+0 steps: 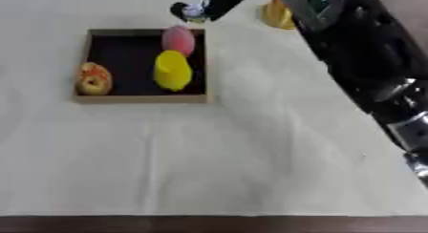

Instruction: Pick up objects on the table and place them in the box.

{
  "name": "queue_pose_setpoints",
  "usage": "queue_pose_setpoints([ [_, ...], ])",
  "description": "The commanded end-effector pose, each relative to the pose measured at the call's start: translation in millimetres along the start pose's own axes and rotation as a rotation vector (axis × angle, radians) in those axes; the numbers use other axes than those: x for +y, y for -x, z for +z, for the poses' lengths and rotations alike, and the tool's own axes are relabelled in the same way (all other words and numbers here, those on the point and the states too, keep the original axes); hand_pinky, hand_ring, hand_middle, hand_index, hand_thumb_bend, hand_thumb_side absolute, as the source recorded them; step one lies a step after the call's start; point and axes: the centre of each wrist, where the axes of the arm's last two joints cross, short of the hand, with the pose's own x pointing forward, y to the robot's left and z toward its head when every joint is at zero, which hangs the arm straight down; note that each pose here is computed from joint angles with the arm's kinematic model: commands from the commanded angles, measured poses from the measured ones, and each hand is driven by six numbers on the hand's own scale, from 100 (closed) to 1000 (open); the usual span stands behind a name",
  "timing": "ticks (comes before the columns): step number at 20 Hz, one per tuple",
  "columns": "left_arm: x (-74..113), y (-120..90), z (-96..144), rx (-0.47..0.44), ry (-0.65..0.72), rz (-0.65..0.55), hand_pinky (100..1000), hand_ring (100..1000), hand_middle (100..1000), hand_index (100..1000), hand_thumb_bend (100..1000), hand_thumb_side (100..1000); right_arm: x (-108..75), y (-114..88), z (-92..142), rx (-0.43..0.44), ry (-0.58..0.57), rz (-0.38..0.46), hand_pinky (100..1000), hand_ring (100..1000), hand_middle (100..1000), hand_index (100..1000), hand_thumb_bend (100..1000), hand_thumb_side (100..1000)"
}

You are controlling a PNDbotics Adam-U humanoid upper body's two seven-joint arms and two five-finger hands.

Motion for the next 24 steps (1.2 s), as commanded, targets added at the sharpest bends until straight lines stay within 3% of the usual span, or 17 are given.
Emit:
queue_pose_setpoints([
  [1,5.2,-6.9,-6.5,-0.039,0.001,-0.021,784,789,691,805,100,450,-14.8,30.2,27.8,0.127,0.054,0.044,890,936,804,920,252,471],
  [8,6.3,-6.5,-6.0,-0.040,0.000,-0.029,784,789,692,806,100,454,-8.4,75.0,59.2,0.270,0.068,0.067,898,949,821,930,295,452],
  [14,5.9,-8.0,-8.5,-0.052,0.004,-0.031,784,789,692,806,100,458,-5.9,92.4,72.6,0.339,0.056,0.081,901,953,819,928,321,447],
  [24,3.9,-10.2,-12.0,-0.067,0.011,-0.025,783,790,692,806,100,468,7.4,114.1,75.0,0.437,0.060,0.056,901,953,825,930,334,457],
])
